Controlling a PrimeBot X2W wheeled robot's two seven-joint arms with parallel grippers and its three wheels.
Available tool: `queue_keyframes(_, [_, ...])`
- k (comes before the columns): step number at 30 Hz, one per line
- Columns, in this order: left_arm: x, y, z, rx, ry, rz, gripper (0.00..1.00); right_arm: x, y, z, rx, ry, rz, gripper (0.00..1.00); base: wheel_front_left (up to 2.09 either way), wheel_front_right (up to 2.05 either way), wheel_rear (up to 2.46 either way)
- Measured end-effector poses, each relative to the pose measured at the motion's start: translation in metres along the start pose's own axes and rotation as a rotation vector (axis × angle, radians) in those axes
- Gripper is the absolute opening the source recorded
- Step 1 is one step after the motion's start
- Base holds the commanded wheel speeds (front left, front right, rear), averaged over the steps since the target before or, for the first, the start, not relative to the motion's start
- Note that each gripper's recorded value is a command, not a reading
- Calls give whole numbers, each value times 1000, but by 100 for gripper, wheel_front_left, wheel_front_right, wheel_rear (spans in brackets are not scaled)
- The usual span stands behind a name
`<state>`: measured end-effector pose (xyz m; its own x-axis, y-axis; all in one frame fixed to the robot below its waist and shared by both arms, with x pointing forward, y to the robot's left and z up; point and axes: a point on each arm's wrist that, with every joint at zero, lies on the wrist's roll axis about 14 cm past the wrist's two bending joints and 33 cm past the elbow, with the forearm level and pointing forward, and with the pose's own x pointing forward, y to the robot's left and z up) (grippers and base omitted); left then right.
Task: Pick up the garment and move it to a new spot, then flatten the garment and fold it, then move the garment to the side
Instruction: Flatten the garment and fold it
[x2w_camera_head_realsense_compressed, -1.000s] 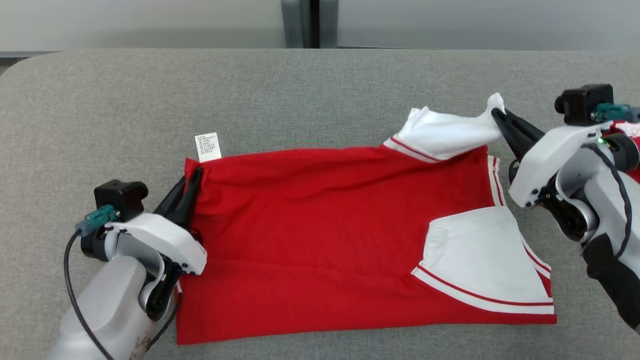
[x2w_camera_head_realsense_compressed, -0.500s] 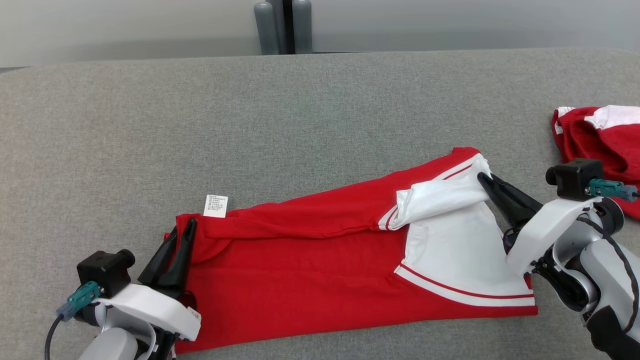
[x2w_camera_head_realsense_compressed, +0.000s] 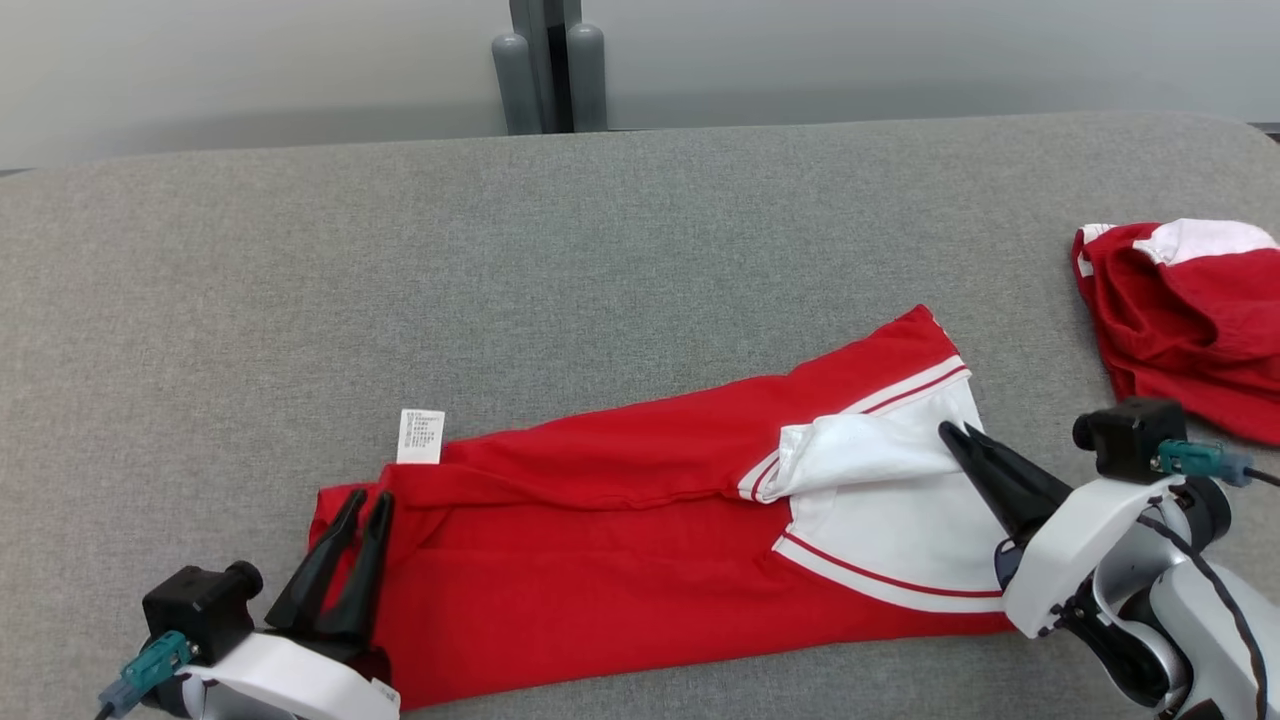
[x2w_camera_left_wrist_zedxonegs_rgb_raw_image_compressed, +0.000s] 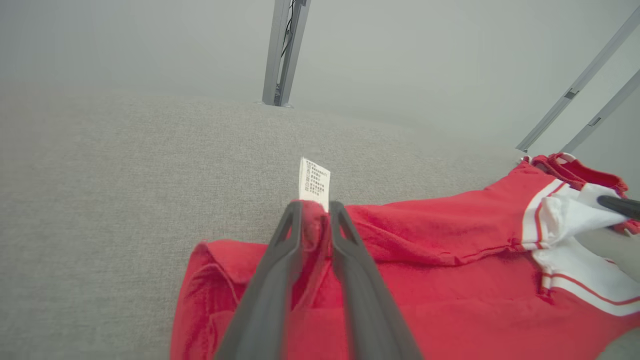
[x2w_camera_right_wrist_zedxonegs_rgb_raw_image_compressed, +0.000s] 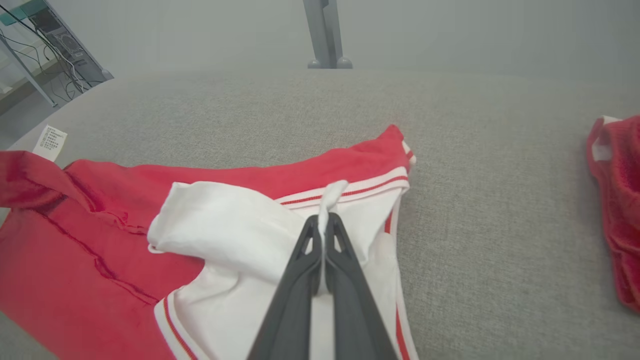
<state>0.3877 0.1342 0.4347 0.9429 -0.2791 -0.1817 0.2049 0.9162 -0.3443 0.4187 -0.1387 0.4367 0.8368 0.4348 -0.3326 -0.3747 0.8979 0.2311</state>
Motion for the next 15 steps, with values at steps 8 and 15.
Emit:
queue_keyframes(8, [-23, 2, -12, 3, 56, 21, 69, -17, 1, -17, 10, 15, -25, 100, 0, 0, 0])
queue_keyframes(15, [-42, -5, -29, -2, 113, 14, 49, -32, -5, -32, 25, 36, -60, 100, 0, 0, 0])
